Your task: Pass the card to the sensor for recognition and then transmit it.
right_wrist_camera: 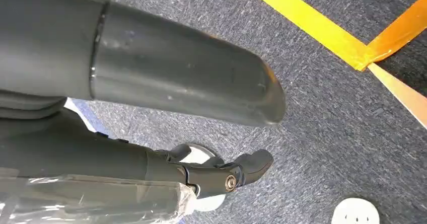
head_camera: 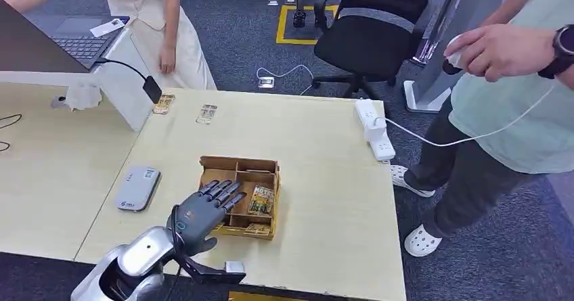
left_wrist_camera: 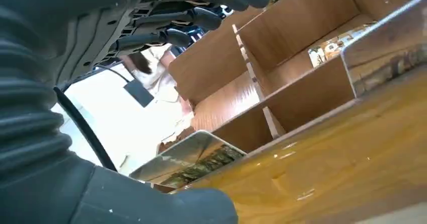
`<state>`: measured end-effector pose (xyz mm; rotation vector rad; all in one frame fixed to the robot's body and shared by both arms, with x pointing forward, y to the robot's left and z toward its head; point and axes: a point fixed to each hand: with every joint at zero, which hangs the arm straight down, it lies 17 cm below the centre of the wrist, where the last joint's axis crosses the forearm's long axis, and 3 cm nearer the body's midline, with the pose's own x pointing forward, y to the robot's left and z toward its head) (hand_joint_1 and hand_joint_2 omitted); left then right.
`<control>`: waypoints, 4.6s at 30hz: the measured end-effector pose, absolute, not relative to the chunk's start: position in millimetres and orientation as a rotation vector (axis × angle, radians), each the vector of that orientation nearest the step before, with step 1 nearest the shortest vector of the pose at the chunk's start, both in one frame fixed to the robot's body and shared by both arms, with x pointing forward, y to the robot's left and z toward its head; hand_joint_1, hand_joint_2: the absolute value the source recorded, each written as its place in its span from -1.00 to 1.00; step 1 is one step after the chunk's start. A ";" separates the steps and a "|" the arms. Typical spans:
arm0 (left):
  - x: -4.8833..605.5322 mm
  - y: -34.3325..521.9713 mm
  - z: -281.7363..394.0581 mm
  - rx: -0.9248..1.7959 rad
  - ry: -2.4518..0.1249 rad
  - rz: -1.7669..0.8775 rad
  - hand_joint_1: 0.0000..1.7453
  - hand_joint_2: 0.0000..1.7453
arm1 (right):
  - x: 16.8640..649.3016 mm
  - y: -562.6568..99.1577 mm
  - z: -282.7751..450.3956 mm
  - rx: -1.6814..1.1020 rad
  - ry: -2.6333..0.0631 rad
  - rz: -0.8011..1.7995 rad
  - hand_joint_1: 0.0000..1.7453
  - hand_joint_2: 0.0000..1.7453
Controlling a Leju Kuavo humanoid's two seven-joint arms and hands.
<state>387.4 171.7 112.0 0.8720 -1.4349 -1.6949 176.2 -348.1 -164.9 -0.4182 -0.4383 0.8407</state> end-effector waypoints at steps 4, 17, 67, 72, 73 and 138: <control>396.2 186.4 115.3 0.953 -1.397 -1.671 -1.00 1.00 | 176.4 -348.1 -164.7 -0.419 -0.440 0.840 -1.00 -1.00; 402.9 202.2 117.9 1.004 -1.364 -1.622 -1.00 1.00 | 177.3 -347.7 -164.2 -0.418 -0.443 0.837 -1.00 -1.00; 396.8 201.8 110.7 0.836 -1.402 -1.603 -1.00 1.00 | 177.5 -350.8 -162.4 -0.425 -0.433 0.829 -1.00 -1.00; 391.0 201.1 100.6 0.739 -1.382 -1.610 -1.00 1.00 | 177.3 -350.8 -162.4 -0.424 -0.432 0.830 -1.00 -1.00; 390.4 202.0 99.2 0.724 -1.380 -1.607 -1.00 1.00 | 177.3 -350.8 -162.4 -0.424 -0.432 0.832 -1.00 -1.00; 392.4 213.3 105.4 0.674 -1.426 -1.565 1.00 1.00 | 177.0 -352.5 -162.8 -0.437 -0.434 0.861 -1.00 -1.00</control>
